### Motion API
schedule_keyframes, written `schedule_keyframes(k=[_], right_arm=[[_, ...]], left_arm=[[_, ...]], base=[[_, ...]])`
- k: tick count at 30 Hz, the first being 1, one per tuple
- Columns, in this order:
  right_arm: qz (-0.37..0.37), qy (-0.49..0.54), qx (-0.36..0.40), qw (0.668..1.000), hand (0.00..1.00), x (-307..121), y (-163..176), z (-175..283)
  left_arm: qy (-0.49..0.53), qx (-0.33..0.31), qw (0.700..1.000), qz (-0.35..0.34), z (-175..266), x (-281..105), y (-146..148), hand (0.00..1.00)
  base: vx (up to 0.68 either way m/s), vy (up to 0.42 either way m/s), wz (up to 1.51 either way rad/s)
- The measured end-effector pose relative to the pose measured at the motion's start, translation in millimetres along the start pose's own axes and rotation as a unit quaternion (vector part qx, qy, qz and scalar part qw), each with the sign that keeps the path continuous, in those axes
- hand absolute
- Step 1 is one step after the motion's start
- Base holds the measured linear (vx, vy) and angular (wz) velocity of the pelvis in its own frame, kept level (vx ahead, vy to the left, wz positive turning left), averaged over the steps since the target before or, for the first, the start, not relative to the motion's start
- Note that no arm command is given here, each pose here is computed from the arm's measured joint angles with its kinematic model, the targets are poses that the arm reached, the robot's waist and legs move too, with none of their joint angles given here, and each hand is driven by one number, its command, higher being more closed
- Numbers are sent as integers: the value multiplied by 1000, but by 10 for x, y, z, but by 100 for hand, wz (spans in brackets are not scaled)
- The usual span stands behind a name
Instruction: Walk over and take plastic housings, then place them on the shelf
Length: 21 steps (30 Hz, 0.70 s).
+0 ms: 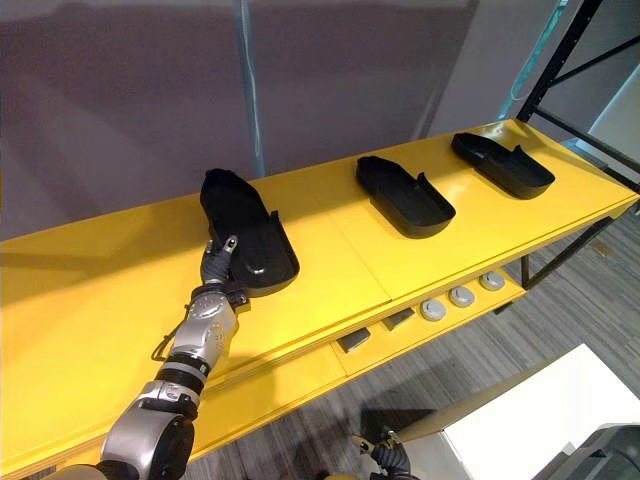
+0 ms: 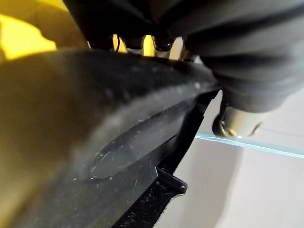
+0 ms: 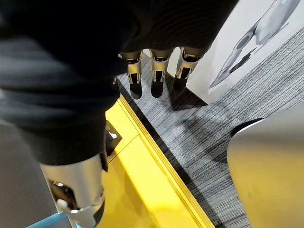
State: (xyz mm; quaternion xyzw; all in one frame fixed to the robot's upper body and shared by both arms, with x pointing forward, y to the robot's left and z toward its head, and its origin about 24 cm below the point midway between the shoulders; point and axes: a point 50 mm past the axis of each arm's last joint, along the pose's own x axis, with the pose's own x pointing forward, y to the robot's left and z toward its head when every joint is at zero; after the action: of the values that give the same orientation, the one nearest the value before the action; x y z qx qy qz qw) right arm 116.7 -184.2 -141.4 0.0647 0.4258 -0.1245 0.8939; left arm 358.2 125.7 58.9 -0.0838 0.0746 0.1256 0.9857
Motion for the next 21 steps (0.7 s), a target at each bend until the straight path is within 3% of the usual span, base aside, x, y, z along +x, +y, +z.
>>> schedule_keyframes(k=[6,21], right_arm=[[1,-2,-1,1000,0,6,8,14],[15,-5,-17,1000,0,19,67,44]], left_arm=[[-6,-13,1000,-8,33,-30,-71,0],[-95,-78,992,15,227,-310,149,0]], base=[[-14,5,10],[-30,5,7]])
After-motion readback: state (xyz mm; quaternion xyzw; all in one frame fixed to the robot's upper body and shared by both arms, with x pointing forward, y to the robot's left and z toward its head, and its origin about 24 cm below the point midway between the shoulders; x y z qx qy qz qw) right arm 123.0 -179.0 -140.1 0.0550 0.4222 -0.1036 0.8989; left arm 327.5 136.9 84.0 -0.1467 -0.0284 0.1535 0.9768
